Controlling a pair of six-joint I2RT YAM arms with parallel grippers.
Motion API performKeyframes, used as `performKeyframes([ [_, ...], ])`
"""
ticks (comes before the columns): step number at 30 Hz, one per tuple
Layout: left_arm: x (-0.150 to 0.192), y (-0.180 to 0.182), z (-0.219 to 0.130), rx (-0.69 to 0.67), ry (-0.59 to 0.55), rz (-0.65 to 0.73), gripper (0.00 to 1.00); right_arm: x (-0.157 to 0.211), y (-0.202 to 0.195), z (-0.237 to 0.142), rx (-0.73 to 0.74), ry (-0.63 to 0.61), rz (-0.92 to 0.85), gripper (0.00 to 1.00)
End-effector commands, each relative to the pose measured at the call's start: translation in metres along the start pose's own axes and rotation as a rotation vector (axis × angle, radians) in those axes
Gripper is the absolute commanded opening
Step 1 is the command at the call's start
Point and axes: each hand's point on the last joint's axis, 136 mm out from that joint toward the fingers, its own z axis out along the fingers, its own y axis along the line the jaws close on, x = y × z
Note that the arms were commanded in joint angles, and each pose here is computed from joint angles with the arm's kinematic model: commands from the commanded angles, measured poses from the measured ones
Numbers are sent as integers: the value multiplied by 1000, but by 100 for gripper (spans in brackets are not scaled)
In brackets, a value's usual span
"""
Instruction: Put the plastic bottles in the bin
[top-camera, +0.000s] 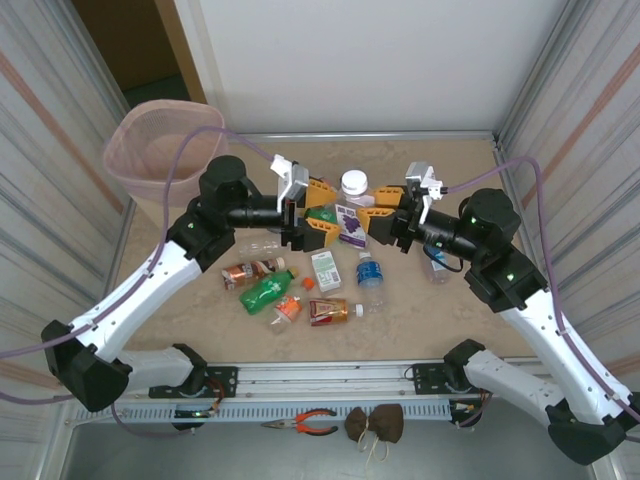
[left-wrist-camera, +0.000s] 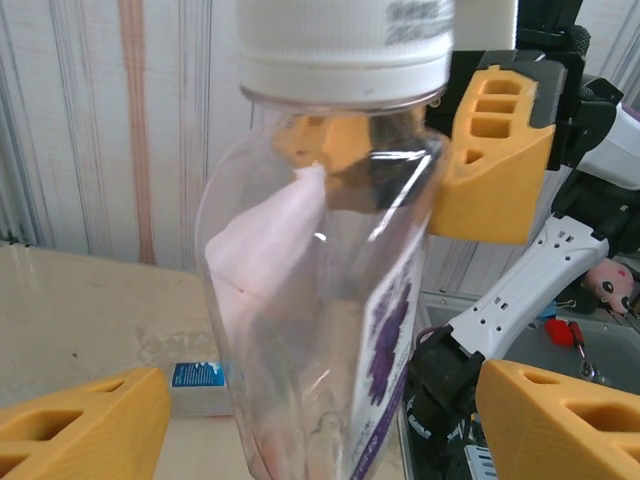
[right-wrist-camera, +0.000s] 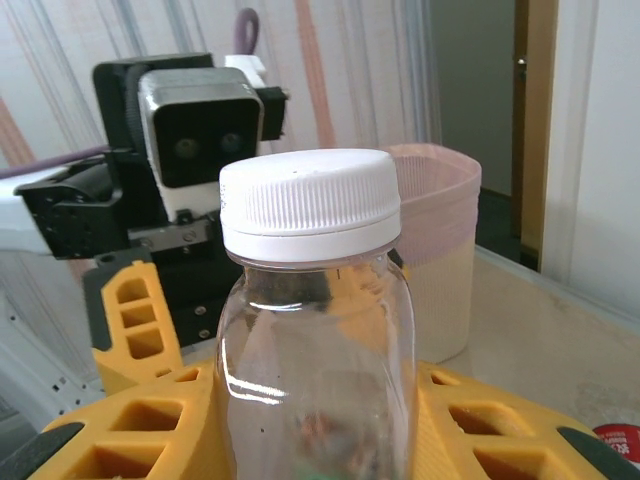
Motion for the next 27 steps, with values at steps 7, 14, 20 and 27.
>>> performKeyframes([
  [7, -15, -29, 6, 127, -48, 142, 79, -34, 33, -10, -105, -108, -96, 0],
  [14, -22, -60, 8, 250, -61, 210, 70, -44, 55, -14, -200, -141, -117, 0],
  [20, -24, -70, 7, 270, -67, 233, 57, -48, 72, -17, -254, -158, -152, 0],
  [27, -28, -76, 2, 275, -70, 248, 44, -49, 80, -19, -264, -167, -206, 0],
])
